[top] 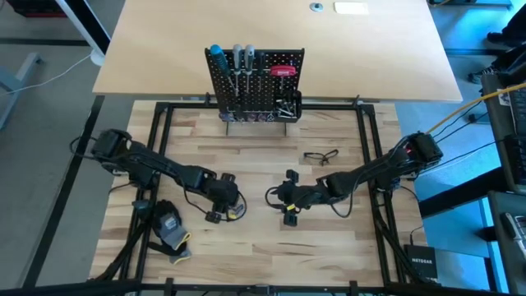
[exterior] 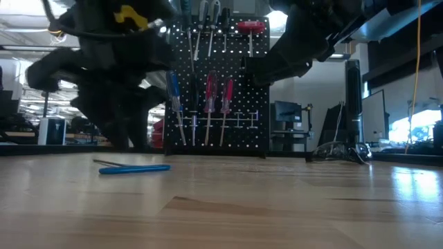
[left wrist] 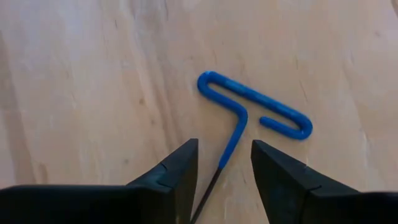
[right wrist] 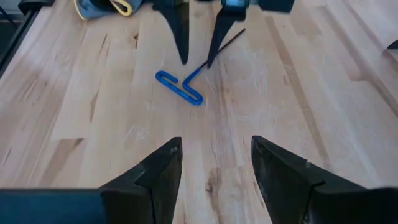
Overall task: Hang tools onto peg board
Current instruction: Hang the blue pick tool on the peg board
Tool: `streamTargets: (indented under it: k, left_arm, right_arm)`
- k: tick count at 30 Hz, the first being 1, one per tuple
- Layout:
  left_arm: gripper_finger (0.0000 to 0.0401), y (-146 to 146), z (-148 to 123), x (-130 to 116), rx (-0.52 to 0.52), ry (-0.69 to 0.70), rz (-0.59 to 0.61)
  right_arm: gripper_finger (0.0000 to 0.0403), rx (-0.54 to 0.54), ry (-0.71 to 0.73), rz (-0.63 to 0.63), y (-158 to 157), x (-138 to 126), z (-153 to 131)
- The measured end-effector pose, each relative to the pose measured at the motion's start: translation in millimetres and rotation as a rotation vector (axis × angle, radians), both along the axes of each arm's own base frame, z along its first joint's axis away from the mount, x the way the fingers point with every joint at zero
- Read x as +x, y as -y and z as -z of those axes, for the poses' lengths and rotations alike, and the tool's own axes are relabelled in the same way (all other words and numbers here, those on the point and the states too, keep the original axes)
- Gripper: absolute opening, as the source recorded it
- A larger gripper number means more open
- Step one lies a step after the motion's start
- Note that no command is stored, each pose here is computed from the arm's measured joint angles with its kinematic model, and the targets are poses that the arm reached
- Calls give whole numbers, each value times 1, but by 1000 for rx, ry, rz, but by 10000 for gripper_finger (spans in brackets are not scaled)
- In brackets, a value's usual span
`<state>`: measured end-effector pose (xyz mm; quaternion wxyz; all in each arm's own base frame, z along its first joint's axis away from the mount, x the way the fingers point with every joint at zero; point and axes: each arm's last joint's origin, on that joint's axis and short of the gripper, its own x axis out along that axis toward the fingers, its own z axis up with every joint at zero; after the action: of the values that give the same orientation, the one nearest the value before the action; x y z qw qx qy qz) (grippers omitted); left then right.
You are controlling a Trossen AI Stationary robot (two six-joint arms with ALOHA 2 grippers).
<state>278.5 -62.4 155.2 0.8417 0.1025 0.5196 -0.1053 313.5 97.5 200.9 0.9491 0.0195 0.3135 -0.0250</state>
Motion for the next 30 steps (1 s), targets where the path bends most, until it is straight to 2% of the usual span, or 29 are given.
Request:
streamTargets:
  k: [4, 11, 20, 30]
  left_arm:
    - [129, 4, 4, 12, 7, -65, -17]
    - [111, 9, 12, 19, 53, -177, 42]
    - [84, 11, 19, 23, 70, -172, 90]
    - [7, 8, 20, 24, 77, -156, 111]
  right_arm:
    - [193, 1, 1, 1, 0, 0, 0]
    - [193, 1, 1, 3, 0, 0, 0]
    - [193, 0, 1, 3, 0, 0, 0]
    - [193, -4, 3, 9, 0, 0, 0]
